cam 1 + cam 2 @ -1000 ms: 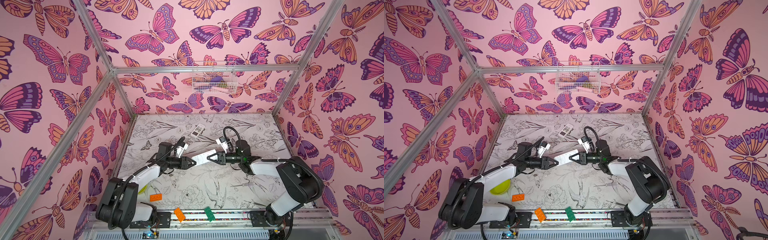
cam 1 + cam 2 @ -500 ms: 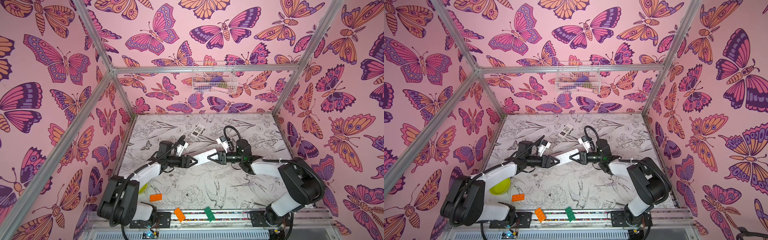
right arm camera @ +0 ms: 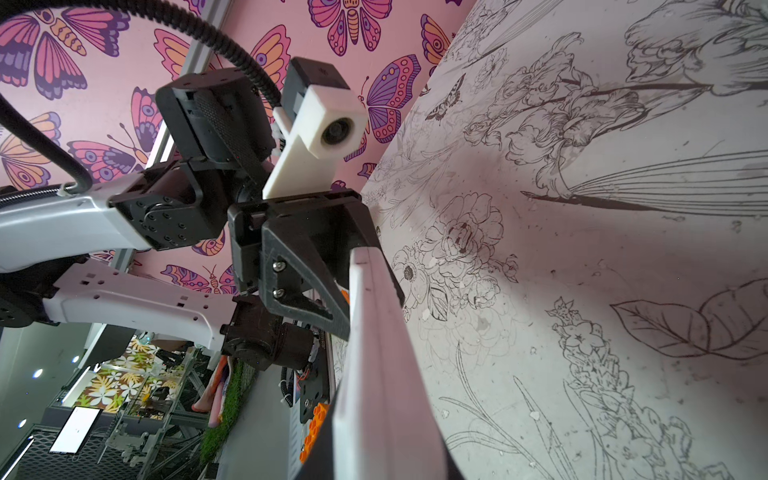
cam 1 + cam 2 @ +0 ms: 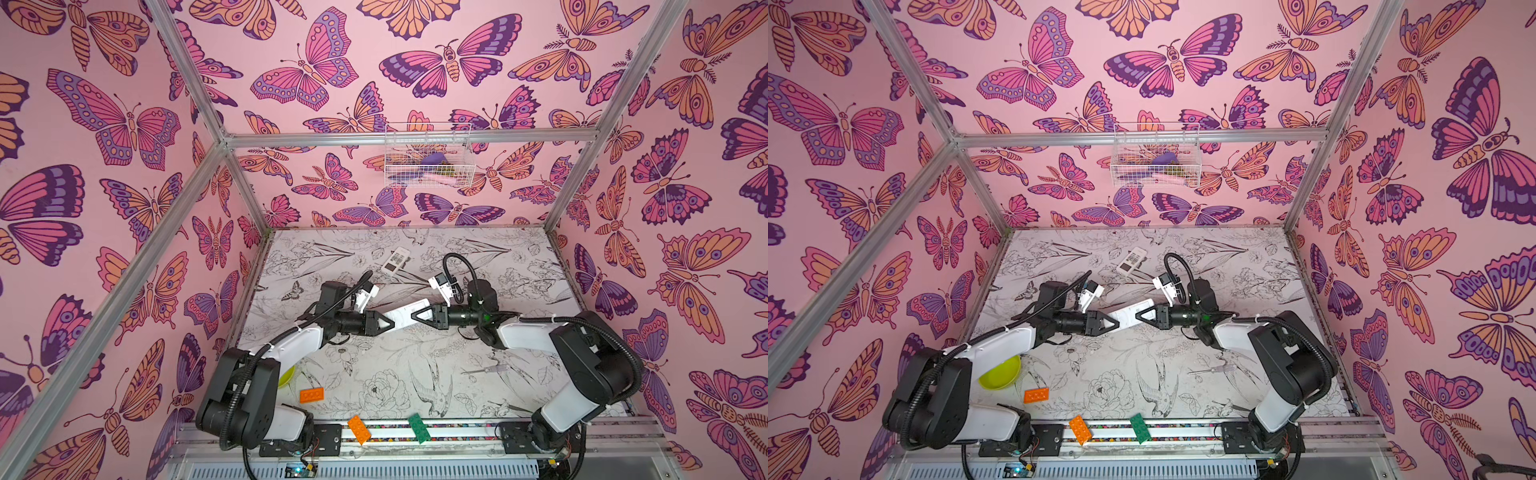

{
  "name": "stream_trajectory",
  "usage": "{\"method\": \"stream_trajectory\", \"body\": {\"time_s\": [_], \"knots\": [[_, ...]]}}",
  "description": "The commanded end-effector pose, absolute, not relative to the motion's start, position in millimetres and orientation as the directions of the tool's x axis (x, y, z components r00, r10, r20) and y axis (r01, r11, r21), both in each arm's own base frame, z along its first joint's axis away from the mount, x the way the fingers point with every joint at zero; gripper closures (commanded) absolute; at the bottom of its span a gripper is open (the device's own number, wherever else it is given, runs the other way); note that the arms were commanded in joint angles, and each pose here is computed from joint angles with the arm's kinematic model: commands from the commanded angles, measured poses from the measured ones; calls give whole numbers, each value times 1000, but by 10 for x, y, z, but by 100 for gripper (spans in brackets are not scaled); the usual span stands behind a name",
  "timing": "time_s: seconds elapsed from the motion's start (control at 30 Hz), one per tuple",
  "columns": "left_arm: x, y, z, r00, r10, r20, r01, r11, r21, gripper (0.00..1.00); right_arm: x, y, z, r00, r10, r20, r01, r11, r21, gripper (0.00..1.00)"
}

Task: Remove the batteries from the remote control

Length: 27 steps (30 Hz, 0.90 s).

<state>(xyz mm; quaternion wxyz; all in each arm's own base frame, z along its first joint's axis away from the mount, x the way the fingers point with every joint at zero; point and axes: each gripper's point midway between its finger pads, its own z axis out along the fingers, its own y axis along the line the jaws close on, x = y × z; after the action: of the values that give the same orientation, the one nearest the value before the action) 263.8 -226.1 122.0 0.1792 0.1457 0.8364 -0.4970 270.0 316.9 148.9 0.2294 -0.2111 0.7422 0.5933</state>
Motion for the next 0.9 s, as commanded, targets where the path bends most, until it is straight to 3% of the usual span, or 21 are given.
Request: {"method": "stream_trajectory", "body": {"time_s": [0.0, 0.1, 0.2, 0.3, 0.43, 0.57, 0.7, 0.87], "knots": [[2679, -2178, 1151, -890, 50, -453, 410, 522, -748, 58, 2654, 3204, 1741, -745, -55, -664, -663, 166, 730, 90], [2694, -2134, 1155, -890, 35, -456, 403, 531, -746, 55, 2687, 3126, 1699, -757, -58, -651, -649, 190, 737, 90], [2705, -2121, 1185, -888, 30, -459, 405, 523, -750, 35, 2691, 3053, 1828, -735, -27, -677, -669, 188, 719, 89], [2704, -2107, 1184, -880, 35, -474, 419, 527, -739, 23, 2699, 3031, 1801, -738, -41, -674, -667, 198, 718, 89], [2735, -2031, 1215, -878, 11, -478, 410, 532, -741, 17, 2761, 2962, 1777, -735, -23, -677, -662, 239, 710, 90], [2776, -1937, 1231, -861, 1, -508, 424, 552, -718, 15, 2855, 2836, 1500, -735, -116, -668, -646, 416, 640, 93], [2875, -1774, 1234, -846, -28, -532, 413, 596, -688, 14, 2975, 2591, 1415, -708, -198, -678, -627, 617, 475, 95], [2932, -1637, 1317, -822, -30, -568, 432, 618, -657, 4, 3003, 2443, 1457, -654, -399, -642, -647, 735, 203, 95]]}}
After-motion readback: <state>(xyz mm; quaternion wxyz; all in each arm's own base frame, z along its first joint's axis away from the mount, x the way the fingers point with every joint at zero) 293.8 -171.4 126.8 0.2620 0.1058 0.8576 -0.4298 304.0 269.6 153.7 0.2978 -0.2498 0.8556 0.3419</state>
